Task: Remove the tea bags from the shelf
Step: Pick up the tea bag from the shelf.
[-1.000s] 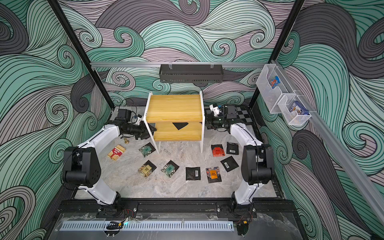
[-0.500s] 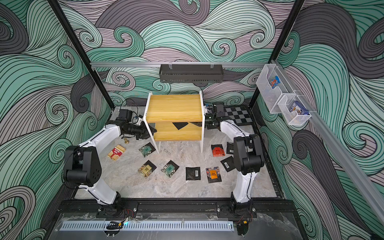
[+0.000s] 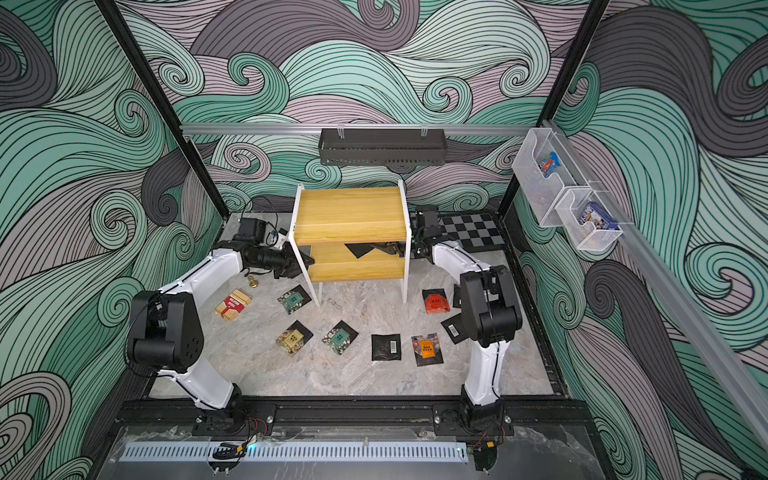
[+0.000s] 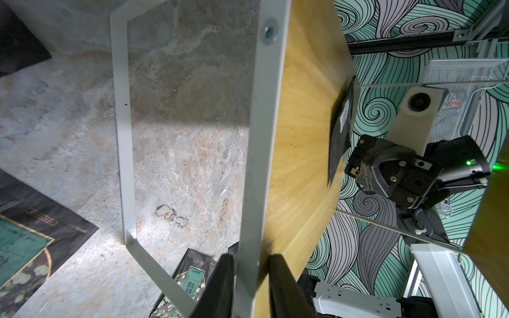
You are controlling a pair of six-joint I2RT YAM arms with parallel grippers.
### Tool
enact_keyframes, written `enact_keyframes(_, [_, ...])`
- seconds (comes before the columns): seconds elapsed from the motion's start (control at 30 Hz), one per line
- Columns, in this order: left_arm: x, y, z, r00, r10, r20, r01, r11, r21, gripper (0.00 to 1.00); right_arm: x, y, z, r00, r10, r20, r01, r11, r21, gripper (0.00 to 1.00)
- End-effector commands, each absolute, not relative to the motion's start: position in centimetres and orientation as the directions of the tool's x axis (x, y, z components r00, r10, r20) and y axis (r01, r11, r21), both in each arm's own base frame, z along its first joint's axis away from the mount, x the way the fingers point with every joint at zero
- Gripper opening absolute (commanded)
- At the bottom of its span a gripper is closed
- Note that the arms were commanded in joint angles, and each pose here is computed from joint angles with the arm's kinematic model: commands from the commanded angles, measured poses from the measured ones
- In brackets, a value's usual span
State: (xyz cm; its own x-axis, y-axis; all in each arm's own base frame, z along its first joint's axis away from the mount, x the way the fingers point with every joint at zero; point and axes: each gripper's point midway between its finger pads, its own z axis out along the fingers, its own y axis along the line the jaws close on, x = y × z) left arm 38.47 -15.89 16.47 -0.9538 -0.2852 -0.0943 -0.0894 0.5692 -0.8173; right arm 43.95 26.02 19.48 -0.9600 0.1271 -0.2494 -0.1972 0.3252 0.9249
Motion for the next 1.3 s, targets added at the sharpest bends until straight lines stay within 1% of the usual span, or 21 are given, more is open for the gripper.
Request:
enact_keyframes(0.0, [38.6,-16.0,15.7,-0.956,-0.28,-0.086,-0.097,0.581,-0.808,0.25,45.3,26.1,17.6,-0.952,0.164,-0.257,-0.175,0.398,0.9,0.0])
enact_keyframes(0.37, [38.4,-15.9,15.9,-0.956,-0.278,-0.099,-0.088,0.588,-0.804,0.24,45.5,25.2,13.8,-0.942,0.224,-0.252,-0.07,0.602,0.796,0.0])
enact_keyframes(0.6, [38.5,-15.9,15.9,-0.955,-0.278,-0.102,-0.086,0.589,-0.803,0.24,44.8,23.1,11.5,-0.935,0.235,-0.266,-0.012,0.727,0.687,0.0])
enact_keyframes(0.73, [38.6,-15.9,16.1,-0.955,-0.278,-0.103,-0.085,0.589,-0.804,0.24,43.8,21.9,10.7,-0.941,0.204,-0.272,-0.001,0.799,0.602,0.0])
enact_keyframes(0.87, [38.7,-15.9,16.2,-0.954,-0.278,-0.109,-0.08,0.59,-0.804,0.24,43.4,21.2,10.3,-0.944,0.188,-0.27,0.007,0.832,0.555,0.0])
enact_keyframes(1.03, [38.6,-15.9,16.2,-0.954,-0.278,-0.108,-0.081,0.59,-0.804,0.24,43.1,20.2,10.8,-0.936,0.18,-0.303,0.0,0.859,0.511,0.0])
enact_keyframes(1.27, [38.5,-15.8,16.6,-0.953,-0.278,-0.118,-0.074,0.592,-0.803,0.24,42.3,18.9,12.1,-0.926,0.194,-0.324,0.002,0.86,0.51,0.0])
